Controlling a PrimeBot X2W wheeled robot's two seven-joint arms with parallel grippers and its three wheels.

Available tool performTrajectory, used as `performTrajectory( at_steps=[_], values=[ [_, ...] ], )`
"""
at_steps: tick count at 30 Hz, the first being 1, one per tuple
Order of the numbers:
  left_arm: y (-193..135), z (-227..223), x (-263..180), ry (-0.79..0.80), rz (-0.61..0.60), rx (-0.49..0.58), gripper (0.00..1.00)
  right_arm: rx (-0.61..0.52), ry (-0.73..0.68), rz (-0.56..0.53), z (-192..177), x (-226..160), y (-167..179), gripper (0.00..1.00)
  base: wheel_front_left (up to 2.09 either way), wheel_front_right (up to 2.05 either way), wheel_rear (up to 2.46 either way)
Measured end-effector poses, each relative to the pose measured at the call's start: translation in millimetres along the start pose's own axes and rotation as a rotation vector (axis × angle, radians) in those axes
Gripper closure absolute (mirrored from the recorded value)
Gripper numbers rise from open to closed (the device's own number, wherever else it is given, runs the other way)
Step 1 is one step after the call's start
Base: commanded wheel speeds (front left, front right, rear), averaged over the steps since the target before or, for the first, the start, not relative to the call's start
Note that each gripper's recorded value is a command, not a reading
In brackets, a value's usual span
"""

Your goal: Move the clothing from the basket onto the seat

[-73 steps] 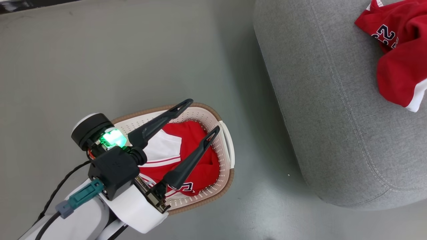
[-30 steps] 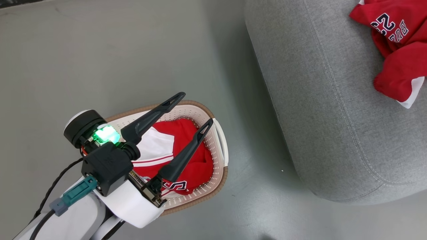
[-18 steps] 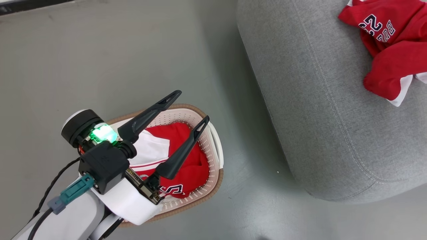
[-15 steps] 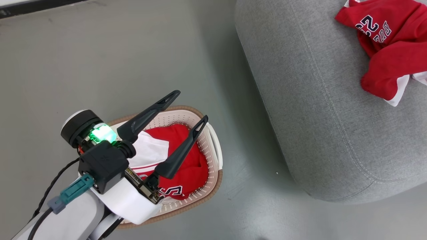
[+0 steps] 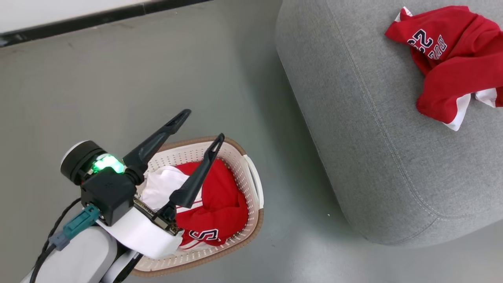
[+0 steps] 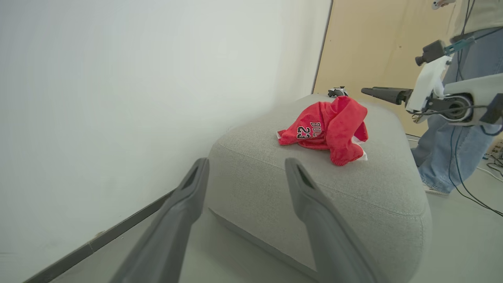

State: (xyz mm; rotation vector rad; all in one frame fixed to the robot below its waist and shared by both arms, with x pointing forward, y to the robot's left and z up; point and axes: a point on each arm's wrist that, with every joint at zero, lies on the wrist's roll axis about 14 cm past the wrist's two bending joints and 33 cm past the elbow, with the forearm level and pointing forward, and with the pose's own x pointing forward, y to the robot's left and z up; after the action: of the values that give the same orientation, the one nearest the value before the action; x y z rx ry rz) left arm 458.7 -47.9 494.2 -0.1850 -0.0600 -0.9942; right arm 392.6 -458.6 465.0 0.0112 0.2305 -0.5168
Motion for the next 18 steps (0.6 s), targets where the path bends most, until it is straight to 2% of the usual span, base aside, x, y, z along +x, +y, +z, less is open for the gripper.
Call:
performTrajectory(
  at_steps=[7,10,18],
  values=[
    [12.6,4.1,-13.6,0.004,0.107,-0.013,0.00,-0.025,-0.069,0.103,21.0,2.3,35.4,0.00,0.00,0.00,0.00],
    [24.4,7.1,-22.6,0.007,0.176,0.001,0.00,-0.075,-0.083,0.151,25.5,1.9,50.1,0.00,0.00,0.00,0.00],
    [55.7,15.1,-54.8,0.021,0.378,0.035,0.00,-0.088,-0.147,0.273,40.2,-2.6,100.8,0.00,0.00,0.00,0.00]
  ],
)
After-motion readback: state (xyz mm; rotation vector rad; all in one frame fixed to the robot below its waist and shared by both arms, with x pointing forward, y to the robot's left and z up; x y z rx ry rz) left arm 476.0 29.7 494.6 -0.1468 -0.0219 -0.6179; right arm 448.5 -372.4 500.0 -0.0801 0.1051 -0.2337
